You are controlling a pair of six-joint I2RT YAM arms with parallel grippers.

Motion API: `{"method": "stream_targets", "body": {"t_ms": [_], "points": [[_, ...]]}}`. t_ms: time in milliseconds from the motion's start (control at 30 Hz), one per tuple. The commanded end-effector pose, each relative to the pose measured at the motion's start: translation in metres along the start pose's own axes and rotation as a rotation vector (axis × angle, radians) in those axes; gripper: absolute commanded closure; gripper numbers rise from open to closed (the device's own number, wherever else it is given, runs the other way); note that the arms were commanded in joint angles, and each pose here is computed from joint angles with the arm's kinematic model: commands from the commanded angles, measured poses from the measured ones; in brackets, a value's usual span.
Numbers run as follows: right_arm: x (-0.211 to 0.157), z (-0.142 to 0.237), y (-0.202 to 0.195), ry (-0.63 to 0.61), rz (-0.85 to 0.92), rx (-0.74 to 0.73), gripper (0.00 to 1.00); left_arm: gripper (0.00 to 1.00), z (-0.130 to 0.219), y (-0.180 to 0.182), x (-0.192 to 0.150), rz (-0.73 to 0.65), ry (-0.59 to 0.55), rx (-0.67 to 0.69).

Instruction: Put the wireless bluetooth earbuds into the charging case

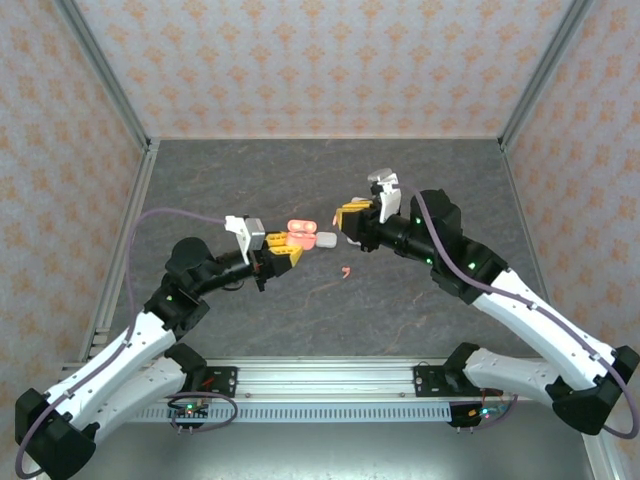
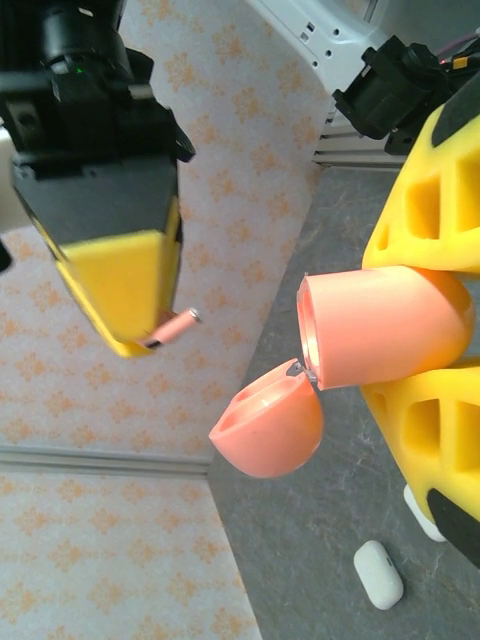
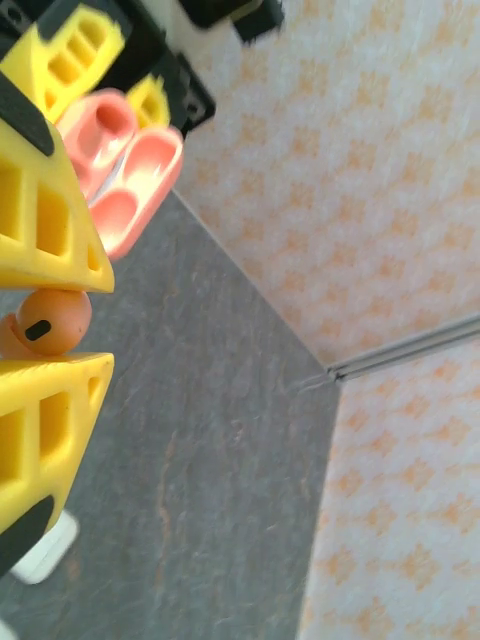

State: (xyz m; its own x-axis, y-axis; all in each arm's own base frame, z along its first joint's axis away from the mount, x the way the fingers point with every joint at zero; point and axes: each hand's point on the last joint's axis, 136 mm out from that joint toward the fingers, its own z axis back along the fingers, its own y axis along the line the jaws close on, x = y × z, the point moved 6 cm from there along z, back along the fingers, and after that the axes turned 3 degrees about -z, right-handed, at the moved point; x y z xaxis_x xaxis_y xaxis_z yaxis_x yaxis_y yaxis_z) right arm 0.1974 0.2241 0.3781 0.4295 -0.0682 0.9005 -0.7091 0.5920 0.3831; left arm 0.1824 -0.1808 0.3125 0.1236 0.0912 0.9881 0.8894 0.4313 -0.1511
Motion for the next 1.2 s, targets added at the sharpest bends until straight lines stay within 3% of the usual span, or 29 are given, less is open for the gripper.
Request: {"method": "stream_targets", "body": {"t_ms": [0,400,1167], "points": [[0.015,-0.001,0.022,-0.069,0.087,0.071,0.79,1.00,-0.002,-0.006,0.015,-0.034,-0.065,-0.027],[0.010,-0.027,0.050,-0.049,0.154,0.163,0.79,1.00,-0.007,-0.007,0.016,-0.037,-0.059,-0.042],[-0.019,-0.037,0.047,0.110,0.081,0.193,0.76,1.00,-0.006,-0.009,0.019,-0.047,-0.066,-0.042]]}}
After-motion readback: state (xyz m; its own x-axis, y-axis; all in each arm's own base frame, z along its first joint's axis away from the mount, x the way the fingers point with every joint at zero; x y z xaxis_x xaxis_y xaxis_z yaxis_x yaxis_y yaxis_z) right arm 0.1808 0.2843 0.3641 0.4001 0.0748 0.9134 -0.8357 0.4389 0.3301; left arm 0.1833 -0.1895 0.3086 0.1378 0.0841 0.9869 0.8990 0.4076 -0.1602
